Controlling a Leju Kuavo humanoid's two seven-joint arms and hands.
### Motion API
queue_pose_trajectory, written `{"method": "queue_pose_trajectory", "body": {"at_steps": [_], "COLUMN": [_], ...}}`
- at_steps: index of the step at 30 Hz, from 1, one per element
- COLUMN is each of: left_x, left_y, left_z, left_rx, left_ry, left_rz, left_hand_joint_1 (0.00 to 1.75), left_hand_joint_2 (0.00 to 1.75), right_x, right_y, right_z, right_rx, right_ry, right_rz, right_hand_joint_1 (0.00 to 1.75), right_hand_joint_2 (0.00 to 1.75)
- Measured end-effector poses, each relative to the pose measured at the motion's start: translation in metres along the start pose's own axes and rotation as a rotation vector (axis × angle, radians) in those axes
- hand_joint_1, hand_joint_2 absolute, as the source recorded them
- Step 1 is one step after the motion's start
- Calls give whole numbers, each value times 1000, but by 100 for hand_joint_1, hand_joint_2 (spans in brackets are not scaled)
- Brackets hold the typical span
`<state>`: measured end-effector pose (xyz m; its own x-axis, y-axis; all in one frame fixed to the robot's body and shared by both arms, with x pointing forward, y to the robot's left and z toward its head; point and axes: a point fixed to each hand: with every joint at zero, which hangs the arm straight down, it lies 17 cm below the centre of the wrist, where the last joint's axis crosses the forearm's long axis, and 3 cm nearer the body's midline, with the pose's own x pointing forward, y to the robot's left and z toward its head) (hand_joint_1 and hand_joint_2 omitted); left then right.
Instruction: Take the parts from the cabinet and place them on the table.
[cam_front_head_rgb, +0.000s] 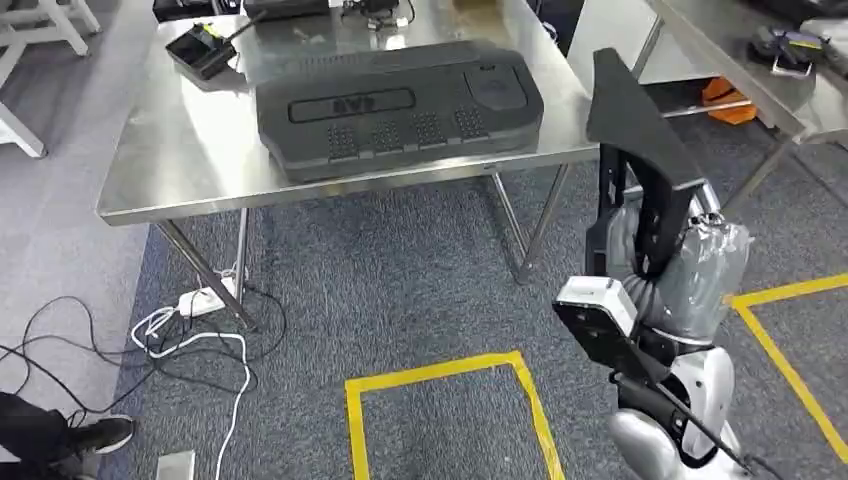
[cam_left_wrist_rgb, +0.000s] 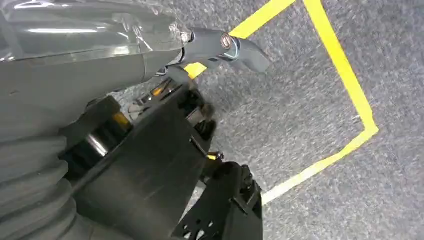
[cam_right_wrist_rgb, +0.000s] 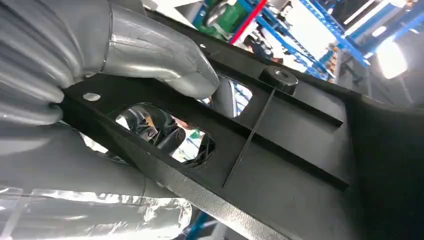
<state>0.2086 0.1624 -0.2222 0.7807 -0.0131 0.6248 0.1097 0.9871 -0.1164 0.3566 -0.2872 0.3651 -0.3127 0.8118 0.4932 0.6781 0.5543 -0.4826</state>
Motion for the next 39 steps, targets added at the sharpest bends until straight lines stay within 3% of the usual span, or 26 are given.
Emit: {"method": "queue_pose_trajectory", "body": {"at_steps": [6, 25, 39], "left_x": [-3, 0, 0], "left_y": [-1, 3, 2], "left_z": [1, 0, 0], "left_rx": [-3, 4, 4], "left_ry": [4, 0, -1], "left_rz": [2, -5, -3], "left_hand_joint_1": [0, 0, 0], "left_hand_joint_2": [175, 175, 175], "right_x": [1, 26, 31], "right_y": [6, -24, -27], "right_z": [2, -5, -7], "right_rx": [26, -136, -161], "right_ry": [-2, -136, -163], "right_rz": [5, 26, 51], "right_hand_joint_1": [175, 175, 175], "right_hand_joint_2": [175, 175, 175]}}
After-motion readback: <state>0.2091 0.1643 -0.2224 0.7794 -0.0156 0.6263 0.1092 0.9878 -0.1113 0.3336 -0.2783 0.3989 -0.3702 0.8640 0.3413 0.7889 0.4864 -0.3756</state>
